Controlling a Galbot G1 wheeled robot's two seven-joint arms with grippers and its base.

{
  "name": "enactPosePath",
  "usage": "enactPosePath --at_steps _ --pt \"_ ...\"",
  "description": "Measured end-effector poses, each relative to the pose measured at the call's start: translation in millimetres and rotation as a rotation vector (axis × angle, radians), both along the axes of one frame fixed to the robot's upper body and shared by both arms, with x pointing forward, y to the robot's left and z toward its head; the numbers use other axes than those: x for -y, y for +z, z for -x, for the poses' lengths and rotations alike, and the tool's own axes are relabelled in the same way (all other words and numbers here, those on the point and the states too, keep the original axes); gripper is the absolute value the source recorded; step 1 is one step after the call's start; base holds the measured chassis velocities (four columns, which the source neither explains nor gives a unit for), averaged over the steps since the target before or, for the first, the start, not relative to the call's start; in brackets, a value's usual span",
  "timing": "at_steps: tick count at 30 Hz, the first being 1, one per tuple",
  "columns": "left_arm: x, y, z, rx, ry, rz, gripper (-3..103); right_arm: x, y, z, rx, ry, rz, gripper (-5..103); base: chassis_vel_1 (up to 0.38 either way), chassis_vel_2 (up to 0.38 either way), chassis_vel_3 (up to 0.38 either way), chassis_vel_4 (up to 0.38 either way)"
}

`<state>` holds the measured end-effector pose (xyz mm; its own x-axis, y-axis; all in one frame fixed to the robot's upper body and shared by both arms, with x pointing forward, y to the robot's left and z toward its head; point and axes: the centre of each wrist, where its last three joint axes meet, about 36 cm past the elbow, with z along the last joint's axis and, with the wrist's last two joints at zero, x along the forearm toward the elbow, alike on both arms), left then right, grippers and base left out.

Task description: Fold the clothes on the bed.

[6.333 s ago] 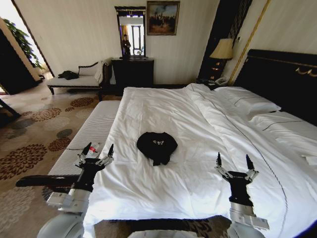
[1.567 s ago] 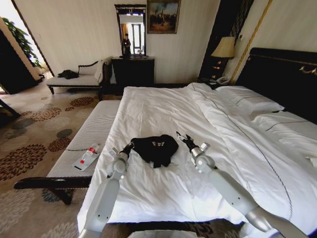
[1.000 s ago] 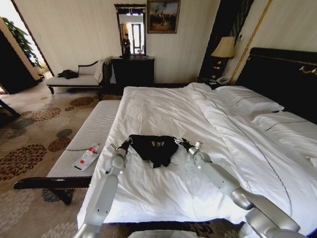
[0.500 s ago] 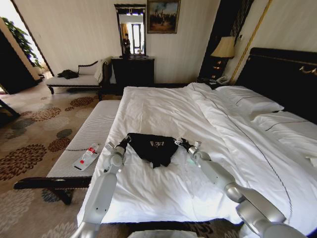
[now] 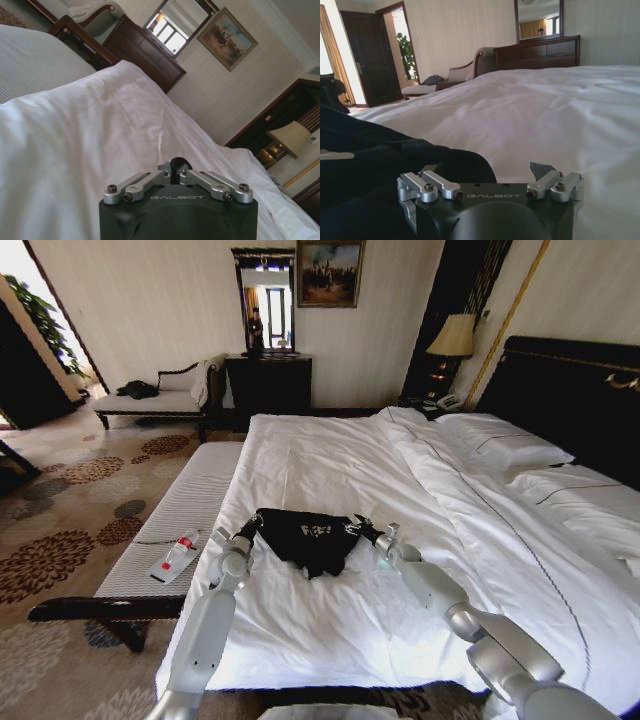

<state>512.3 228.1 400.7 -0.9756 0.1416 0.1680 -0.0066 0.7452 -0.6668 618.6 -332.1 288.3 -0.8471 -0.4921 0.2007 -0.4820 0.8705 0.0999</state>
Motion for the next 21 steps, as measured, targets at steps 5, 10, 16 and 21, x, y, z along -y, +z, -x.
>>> enactPosePath --at_steps 5,10,16,21 --pt "2 -1 0 -0.003 -0.001 0.003 2 1 0 -1 -0.004 -0.008 0.013 96 0.0 0.0 0.0 0.0" --pt "3 -2 -1 -0.005 0.0 0.004 2 -2 5 -7 -0.009 0.005 -0.025 71 0.0 0.0 0.0 0.0" --pt "0 -2 -1 -0.005 0.006 0.002 2 -9 6 -10 -0.01 0.044 -0.033 55 0.0 0.0 0.0 0.0" --pt "-3 -4 1 -0.009 0.011 -0.001 2 -12 3 -8 -0.013 0.068 -0.01 33 0.0 0.0 0.0 0.0"
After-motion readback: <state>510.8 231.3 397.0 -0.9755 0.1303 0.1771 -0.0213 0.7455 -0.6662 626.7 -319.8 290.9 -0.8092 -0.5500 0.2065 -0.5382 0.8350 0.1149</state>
